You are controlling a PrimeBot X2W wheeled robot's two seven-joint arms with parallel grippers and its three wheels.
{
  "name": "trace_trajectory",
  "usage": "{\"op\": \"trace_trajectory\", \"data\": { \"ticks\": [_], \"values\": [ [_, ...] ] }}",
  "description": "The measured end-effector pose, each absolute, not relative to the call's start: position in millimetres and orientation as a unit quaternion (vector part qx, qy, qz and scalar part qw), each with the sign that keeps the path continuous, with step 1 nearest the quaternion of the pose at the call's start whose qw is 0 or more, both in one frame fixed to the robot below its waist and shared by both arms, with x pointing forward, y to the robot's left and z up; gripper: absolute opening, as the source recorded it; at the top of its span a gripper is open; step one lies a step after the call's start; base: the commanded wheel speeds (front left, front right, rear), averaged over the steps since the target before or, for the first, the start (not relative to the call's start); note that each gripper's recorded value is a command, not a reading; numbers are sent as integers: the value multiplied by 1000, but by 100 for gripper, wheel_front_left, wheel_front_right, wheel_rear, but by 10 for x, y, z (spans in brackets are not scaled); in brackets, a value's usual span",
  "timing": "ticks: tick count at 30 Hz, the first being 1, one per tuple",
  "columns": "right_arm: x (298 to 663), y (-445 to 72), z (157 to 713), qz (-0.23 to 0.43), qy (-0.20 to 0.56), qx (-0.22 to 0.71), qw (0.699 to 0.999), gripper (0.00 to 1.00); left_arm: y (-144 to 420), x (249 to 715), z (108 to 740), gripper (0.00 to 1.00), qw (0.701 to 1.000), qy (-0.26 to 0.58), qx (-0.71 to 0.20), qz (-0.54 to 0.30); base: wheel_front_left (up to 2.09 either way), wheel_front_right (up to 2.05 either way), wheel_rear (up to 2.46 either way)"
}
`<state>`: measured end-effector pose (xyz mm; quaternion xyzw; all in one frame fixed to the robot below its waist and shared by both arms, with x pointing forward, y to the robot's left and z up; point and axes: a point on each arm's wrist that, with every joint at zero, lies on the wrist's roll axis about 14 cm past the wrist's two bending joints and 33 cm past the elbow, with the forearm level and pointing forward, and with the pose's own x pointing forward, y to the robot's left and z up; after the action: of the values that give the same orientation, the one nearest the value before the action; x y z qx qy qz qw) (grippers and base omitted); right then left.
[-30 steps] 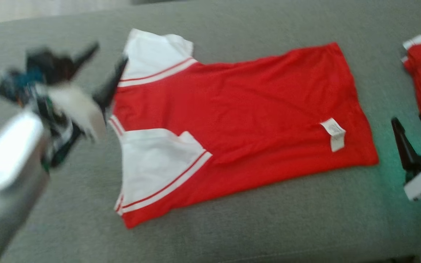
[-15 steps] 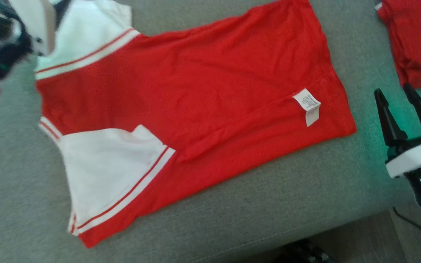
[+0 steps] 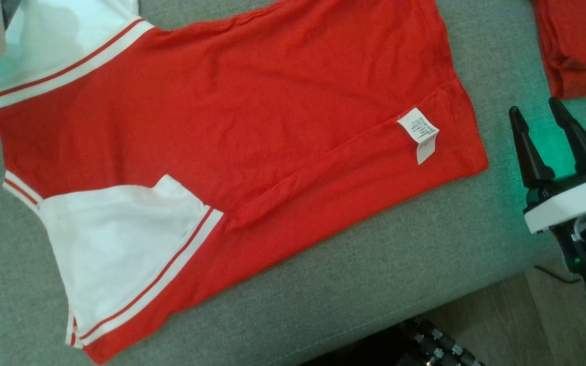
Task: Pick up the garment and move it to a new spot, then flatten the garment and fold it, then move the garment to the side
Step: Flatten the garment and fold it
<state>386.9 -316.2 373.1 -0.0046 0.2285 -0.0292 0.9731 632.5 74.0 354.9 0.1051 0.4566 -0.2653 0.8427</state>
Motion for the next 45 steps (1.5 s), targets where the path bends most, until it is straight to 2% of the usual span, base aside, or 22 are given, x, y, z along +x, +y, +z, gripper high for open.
{"op": "trace_trajectory", "data": {
  "ticks": [1, 2, 3, 6, 9, 13, 17, 24, 30, 36, 38, 40, 42, 43, 45],
  "values": [
    [3879, -3165, 3735, -30, 226, -4, 974, 100, 744, 6327, 3546, 100, 842, 458, 105, -265, 0, 0, 0],
    [3892, -3163, 3744, -30, 224, -4, 974, 100, 735, 6318, 3544, 49, 840, 462, 102, -267, 0, 0, 0],
    [3903, -3162, 3750, -30, 222, -4, 975, 100, 717, 6302, 3547, 2, 837, 467, 98, -270, 0, 0, 0],
    [3925, -3161, 3759, -29, 220, -5, 975, 100, 638, 6265, 3581, 0, 832, 467, 92, -285, 0, 0, 0],
    [3989, -3156, 3811, -27, 210, -3, 977, 100, 635, 6290, 3642, 0, 842, 443, 101, -291, 0, 0, 0],
    [4303, -3078, 4072, -13, 175, 17, 984, 100, 576, 6308, 3837, 0, 859, 397, 105, -304, 0, 0, 0],
    [4703, -2858, 4298, 34, 177, 17, 984, 100, 559, 6270, 3999, 0, 864, 374, 118, -315, 0, 0, 0],
    [5240, -2504, 4215, 90, 263, -33, 960, 100, 621, 6157, 4065, 0, 862, 367, 129, -325, 0, 0, 0],
    [5401, -2378, 3907, 95, 342, -74, 932, 100, 685, 6145, 4118, 0, 862, 360, 140, -329, 0, 0, 0],
    [5499, -2371, 3812, 90, 362, -94, 923, 99, 756, 6131, 4090, 0, 859, 366, 145, -326, 0, 0, 0],
    [5529, -2369, 3789, 89, 368, -101, 920, 94, 760, 6127, 4082, 0, 860, 365, 144, -327, 0, 0, 0],
    [5546, -2367, 3763, 88, 373, -105, 918, 83, 772, 6111, 4060, 0, 858, 369, 143, -327, 0, 0, 0],
    [5548, -2366, 3730, 88, 378, -109, 915, 63, 783, 6108, 4047, 0, 858, 369, 143, -327, 0, 0, 0],
    [5549, -2369, 3717, 87, 380, -108, 915, 47, 788, 6106, 4044, 0, 858, 370, 143, -327, 0, 0, 0],
    [5553, -2370, 3703, 88, 382, -111, 913, 36, 794, 6106, 4049, 0, 857, 370, 143, -327, 0, 0, 0]
  ]
}}
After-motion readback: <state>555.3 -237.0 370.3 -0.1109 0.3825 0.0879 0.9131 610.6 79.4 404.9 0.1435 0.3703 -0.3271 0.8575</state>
